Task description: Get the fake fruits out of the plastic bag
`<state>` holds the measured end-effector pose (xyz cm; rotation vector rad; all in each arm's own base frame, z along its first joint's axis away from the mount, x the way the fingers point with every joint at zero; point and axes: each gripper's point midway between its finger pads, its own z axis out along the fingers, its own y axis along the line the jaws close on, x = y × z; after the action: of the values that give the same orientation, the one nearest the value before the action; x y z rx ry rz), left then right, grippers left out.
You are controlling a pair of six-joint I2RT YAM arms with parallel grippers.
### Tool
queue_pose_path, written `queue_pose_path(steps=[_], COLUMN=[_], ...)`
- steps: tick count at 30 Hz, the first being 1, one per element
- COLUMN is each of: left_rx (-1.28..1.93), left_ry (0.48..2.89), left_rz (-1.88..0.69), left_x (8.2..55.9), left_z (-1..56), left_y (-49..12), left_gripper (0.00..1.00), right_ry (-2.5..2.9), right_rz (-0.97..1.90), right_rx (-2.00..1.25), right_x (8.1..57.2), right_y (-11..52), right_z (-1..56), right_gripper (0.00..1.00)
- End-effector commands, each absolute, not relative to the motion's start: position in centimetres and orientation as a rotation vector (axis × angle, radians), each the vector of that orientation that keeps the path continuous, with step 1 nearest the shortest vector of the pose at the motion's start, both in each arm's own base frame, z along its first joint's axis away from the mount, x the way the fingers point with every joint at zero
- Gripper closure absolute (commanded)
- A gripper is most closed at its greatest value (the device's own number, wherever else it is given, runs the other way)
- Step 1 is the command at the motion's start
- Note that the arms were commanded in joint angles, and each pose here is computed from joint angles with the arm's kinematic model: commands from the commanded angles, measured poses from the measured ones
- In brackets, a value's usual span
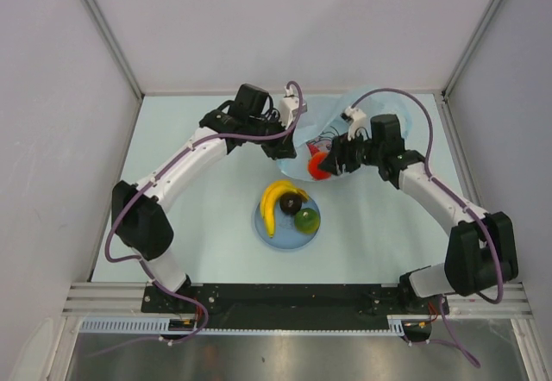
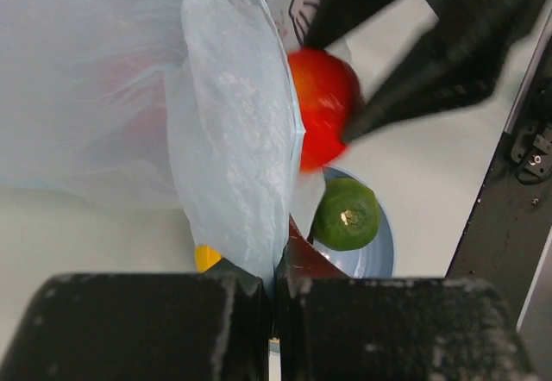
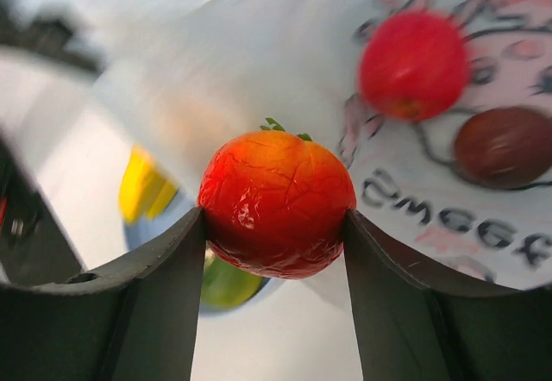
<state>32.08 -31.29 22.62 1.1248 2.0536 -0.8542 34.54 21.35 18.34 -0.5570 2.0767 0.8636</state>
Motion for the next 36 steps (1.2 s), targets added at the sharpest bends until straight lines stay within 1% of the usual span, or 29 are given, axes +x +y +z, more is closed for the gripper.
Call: queue_pose_path(steps=[1,8,13,18,32,36], left_rx=[1.103,1.102,1.096,1.094,1.095,1.102], left_ry=[1.999,2.007,2.013,2.018,2.006,2.010], left_rz=[-0.805,-0.826,-0.836,-0.856,-0.857,-0.856], left_x=[32.9,32.6,32.6,32.1,31.2,31.0], left_z=[24.7,24.5,24.3,24.2,24.5,24.2], left_y=[-31.3,-31.5,-31.5,-31.5,-31.0,-30.8], left_gripper=[1.00,1.00,1.00,1.00,1.00,1.00], right_ry=[1.996,1.771,1.630,1.529,1.425,1.412], right_rz=[0.886,0.790,0.751,0.718,0.653,0.601], right_rx=[-0.881,-1.340,-1.549,-1.636,-1.661,-1.684], right_x=[28.2,21.5,18.9,19.2,21.5,22.4], right_y=[23.0,25.8,27.9,30.2,34.2,34.4], right_z=[18.6,18.2,16.8,15.7,13.1,12.0], right_gripper=[0.60,0.61,0.61,0.60,0.59,0.55])
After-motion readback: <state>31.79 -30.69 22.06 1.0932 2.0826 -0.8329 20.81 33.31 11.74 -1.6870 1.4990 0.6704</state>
